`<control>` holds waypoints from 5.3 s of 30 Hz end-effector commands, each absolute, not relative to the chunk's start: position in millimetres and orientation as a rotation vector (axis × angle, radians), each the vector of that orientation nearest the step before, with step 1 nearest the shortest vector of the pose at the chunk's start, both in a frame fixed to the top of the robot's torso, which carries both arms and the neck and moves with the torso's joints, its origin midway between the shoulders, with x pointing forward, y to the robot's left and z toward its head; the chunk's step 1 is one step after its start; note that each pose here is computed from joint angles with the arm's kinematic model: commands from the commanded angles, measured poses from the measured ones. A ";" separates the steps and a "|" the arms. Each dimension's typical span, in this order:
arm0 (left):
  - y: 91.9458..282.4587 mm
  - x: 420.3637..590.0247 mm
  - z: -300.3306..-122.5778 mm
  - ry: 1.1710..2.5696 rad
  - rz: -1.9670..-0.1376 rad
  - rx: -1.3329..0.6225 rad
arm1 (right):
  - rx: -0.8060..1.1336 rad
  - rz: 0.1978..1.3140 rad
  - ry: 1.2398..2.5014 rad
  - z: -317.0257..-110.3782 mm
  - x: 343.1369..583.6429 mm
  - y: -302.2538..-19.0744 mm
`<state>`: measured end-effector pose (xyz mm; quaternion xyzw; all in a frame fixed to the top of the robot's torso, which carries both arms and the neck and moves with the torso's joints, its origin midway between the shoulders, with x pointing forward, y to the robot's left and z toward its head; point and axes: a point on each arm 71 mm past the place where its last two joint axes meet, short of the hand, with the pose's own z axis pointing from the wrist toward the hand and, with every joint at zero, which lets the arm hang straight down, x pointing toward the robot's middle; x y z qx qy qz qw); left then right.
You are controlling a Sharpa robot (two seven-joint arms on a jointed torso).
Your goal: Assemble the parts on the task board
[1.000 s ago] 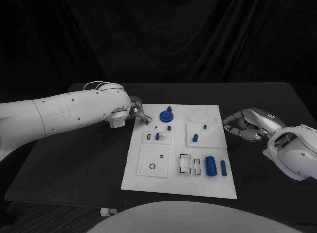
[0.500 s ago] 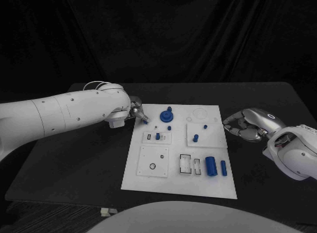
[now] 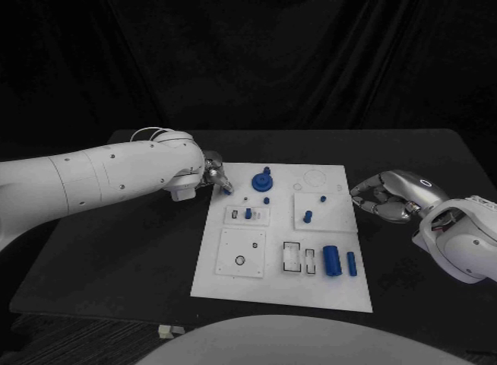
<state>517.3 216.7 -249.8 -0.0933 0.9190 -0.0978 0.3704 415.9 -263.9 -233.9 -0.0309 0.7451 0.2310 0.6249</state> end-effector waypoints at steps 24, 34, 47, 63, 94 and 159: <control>219.9 479.1 -245.8 2.393 -0.387 -0.377 | -0.061 0.509 1.730 -235.7 413.9 -268.0; 210.9 471.2 -244.1 2.392 -0.412 -0.374 | -0.057 0.511 1.723 -235.4 412.9 -268.7; 203.1 464.0 -252.3 2.418 -0.430 -0.359 | -0.058 0.510 1.726 -235.9 412.8 -268.8; 201.4 462.9 -256.4 2.427 -0.424 -0.361 | -0.058 0.511 1.731 -238.1 411.7 -269.0; 206.1 461.5 -262.1 2.417 -0.370 -0.271 | -0.055 0.511 1.741 -241.3 409.6 -269.0; 209.5 449.8 -268.6 2.477 -0.338 -0.253 | -0.054 0.499 1.766 -246.2 409.2 -269.3</control>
